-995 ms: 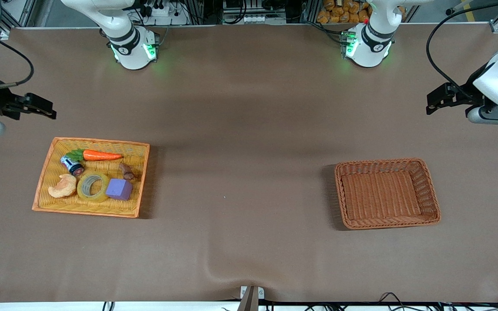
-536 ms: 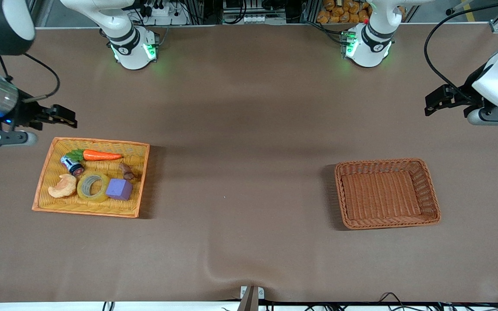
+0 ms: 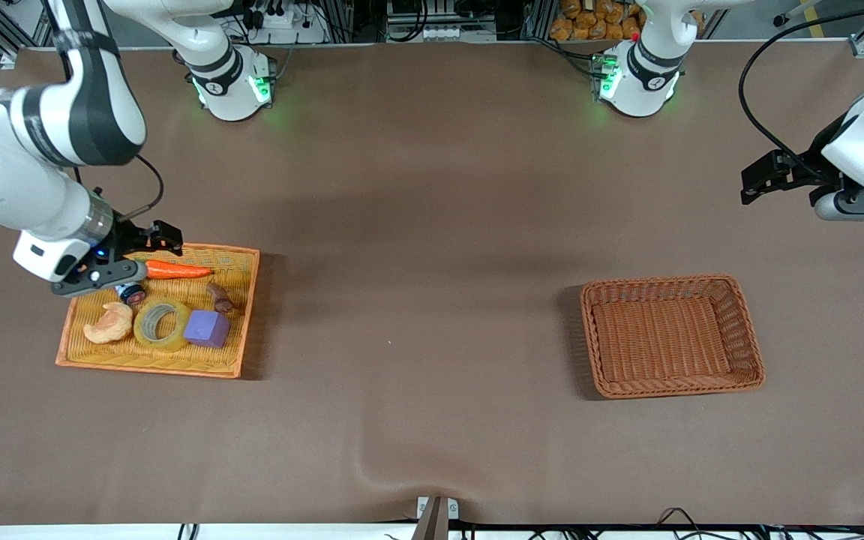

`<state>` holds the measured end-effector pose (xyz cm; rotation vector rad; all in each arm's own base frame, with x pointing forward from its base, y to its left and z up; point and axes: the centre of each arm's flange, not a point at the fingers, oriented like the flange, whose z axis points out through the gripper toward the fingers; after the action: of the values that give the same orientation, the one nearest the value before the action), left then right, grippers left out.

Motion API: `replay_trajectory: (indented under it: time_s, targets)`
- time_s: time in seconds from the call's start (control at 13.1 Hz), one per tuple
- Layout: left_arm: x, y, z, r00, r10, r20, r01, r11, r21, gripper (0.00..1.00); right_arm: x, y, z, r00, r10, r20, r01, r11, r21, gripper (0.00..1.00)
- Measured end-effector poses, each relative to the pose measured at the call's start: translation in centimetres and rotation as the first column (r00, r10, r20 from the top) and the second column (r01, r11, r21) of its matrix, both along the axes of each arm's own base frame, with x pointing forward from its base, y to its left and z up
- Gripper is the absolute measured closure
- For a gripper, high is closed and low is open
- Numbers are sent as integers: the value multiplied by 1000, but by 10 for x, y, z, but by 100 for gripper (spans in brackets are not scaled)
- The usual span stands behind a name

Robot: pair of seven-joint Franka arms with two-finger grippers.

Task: Transfer tape with both arms
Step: 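Reach the right gripper down to the yellow tape roll in the tray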

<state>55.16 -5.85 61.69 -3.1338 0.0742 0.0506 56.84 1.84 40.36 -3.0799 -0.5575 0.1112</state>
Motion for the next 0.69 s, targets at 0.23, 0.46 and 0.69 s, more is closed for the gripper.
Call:
replay_trajectory:
  time_s: [0.23,0.46,0.69]
  targets:
    - [0,-1,0,1000,-1,-1,1,1000,0,0,11,-30,-49,989,145,-6,-145,989,10,0]
    - [1,0,-2,1000,0,-3,0,1000,0,0,25,-45,-108,965,263,21,-263,965,9,0]
    - [4,0,-9,1000,0,-15,0,1000,0,0,33,-51,-161,936,348,47,-348,937,0,0]
